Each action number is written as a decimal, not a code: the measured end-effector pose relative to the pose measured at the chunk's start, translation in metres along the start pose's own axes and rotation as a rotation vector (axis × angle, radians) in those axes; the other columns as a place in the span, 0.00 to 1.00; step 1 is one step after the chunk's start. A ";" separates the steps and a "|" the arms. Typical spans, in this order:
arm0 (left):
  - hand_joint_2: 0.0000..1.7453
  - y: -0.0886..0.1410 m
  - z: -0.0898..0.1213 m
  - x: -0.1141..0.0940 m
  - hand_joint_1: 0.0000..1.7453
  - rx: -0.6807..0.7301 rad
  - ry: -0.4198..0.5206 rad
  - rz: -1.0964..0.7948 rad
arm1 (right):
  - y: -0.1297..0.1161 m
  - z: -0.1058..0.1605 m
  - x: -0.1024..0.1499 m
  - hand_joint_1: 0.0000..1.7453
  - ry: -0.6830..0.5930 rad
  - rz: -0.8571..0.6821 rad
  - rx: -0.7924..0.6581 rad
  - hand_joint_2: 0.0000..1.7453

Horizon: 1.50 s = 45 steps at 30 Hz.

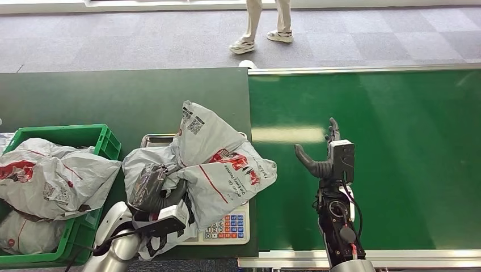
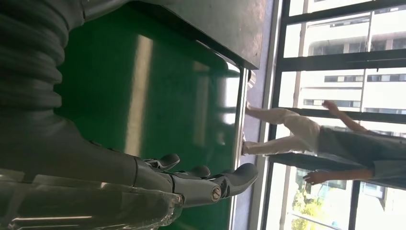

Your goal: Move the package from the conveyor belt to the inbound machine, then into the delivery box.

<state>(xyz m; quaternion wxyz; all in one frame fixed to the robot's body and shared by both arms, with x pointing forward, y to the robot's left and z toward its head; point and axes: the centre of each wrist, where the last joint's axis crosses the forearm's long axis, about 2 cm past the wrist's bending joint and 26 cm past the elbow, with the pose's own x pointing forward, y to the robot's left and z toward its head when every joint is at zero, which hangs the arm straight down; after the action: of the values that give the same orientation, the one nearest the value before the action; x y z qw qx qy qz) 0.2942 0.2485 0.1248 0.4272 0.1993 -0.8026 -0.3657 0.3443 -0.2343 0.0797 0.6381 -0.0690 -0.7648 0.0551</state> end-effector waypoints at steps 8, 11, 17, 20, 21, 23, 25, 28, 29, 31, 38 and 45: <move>0.50 0.002 -0.002 0.003 1.00 0.088 -0.058 0.018 | 0.000 0.000 0.000 0.00 -0.005 -0.001 0.000 1.00; 1.00 0.009 -0.007 0.011 1.00 0.230 -0.128 0.032 | 0.000 -0.002 0.001 0.00 -0.016 -0.004 0.002 1.00; 1.00 0.034 -0.012 0.030 1.00 0.633 -0.234 -0.179 | 0.002 -0.004 0.002 0.00 -0.035 -0.020 0.006 1.00; 1.00 0.047 -0.009 0.044 1.00 0.721 -0.280 -0.275 | 0.002 0.001 -0.001 0.00 -0.034 -0.029 0.003 1.00; 1.00 0.054 -0.009 0.051 1.00 0.741 -0.299 -0.307 | 0.002 0.003 -0.003 0.00 -0.031 -0.031 0.002 1.00; 1.00 0.071 -0.009 0.064 1.00 0.795 -0.336 -0.389 | 0.002 0.009 -0.008 0.00 -0.020 -0.035 0.000 1.00; 1.00 0.090 -0.009 0.075 1.00 0.864 -0.362 -0.461 | 0.002 0.015 -0.012 0.00 -0.006 -0.036 -0.002 1.00; 1.00 0.111 -0.005 0.087 1.00 0.957 -0.374 -0.499 | 0.002 0.020 -0.015 0.00 0.008 -0.035 -0.006 1.00; 1.00 0.115 -0.004 0.089 1.00 0.982 -0.373 -0.503 | 0.002 0.021 -0.016 0.00 0.011 -0.034 -0.007 1.00; 1.00 0.123 -0.001 0.091 1.00 1.027 -0.364 -0.507 | 0.002 0.022 -0.016 0.00 0.016 -0.035 -0.006 1.00; 1.00 0.146 0.014 0.086 1.00 1.083 -0.297 -0.655 | 0.004 0.028 -0.018 0.00 0.035 -0.030 -0.016 1.00; 1.00 0.158 0.024 0.075 1.00 1.077 -0.210 -0.784 | 0.003 0.033 -0.018 0.00 0.041 -0.015 0.003 1.00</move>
<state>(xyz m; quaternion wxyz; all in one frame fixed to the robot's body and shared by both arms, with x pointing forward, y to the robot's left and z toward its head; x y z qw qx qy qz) 0.2309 0.3143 0.2760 0.0236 0.6245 -0.7783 -0.0600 0.3153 -0.2348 0.0559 0.6541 -0.0637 -0.7521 0.0500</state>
